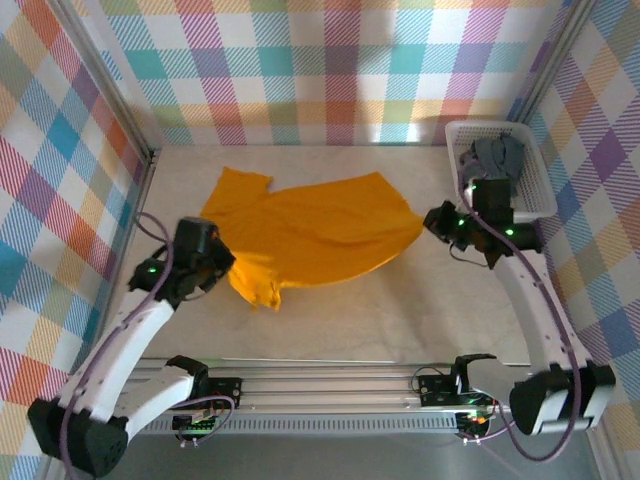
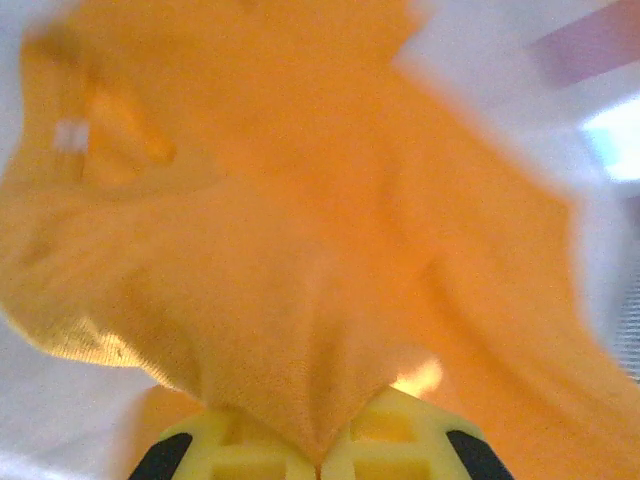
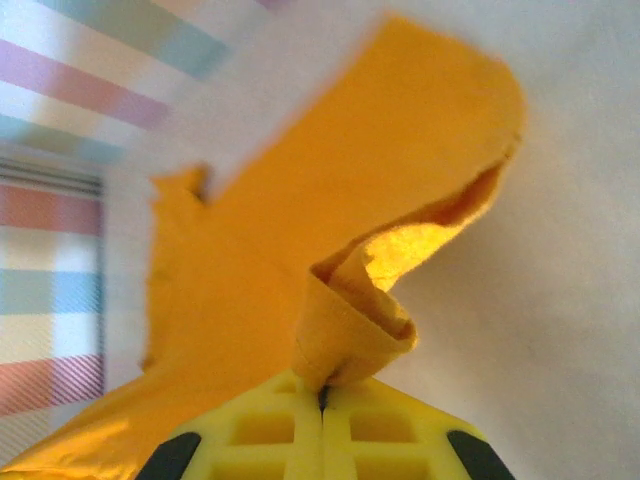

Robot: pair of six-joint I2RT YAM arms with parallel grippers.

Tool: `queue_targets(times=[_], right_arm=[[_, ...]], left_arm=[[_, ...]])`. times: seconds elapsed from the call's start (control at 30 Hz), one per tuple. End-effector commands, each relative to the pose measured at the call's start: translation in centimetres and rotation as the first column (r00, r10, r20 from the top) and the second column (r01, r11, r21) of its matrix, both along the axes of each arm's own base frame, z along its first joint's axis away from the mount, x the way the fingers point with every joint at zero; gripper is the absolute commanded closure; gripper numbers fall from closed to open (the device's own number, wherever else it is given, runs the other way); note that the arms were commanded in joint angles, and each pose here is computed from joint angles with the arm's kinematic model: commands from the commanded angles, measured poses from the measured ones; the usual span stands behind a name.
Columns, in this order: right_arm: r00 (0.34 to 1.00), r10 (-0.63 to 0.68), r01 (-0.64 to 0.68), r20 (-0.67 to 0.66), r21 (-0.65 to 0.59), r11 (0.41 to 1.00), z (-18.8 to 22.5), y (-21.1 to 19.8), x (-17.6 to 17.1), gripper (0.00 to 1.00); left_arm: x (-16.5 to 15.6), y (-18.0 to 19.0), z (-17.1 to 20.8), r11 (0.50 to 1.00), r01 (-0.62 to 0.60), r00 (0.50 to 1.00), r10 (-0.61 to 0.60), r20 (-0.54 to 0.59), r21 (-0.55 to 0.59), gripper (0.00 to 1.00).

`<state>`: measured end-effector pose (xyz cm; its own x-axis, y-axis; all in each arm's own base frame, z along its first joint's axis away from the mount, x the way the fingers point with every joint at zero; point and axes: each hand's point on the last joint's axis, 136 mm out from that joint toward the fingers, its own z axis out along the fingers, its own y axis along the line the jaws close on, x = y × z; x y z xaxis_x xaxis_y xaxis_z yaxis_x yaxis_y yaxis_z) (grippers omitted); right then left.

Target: Fold and stack the t-shirts

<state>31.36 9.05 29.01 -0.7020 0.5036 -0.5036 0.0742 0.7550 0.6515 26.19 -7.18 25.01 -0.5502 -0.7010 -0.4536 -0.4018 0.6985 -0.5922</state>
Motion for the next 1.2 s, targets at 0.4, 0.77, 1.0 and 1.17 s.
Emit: queue_targets(times=[0.4, 0.77, 1.0, 1.17], right_arm=[[0.753, -0.095, 0.094, 0.652, 0.036, 0.995, 23.7, -2.6, -7.6, 1.00], [0.939, -0.101, 0.135, 0.329, -0.082, 0.987, 11.7, -2.2, 15.1, 1.00], [0.998, -0.050, 0.058, 0.046, -0.184, 0.981, -0.1, -1.5, 23.1, 0.33], [0.998, -0.041, 0.031, -0.054, -0.179, 0.983, -4.1, -1.2, 18.9, 0.31]], left_arm=[[-3.0, 3.3, 29.0, 0.997, -0.039, 0.752, 0.068, 0.656, -0.059, 1.00], [22.0, 3.1, 14.7, 0.990, -0.143, 0.961, 0.139, 0.240, 0.002, 1.00], [30.6, 0.3, 3.9, 0.999, 0.020, 1.000, -0.019, -0.006, 0.031, 0.15], [25.0, -0.1, -0.1, 0.994, 0.041, 0.989, -0.025, -0.143, 0.106, 0.09]])
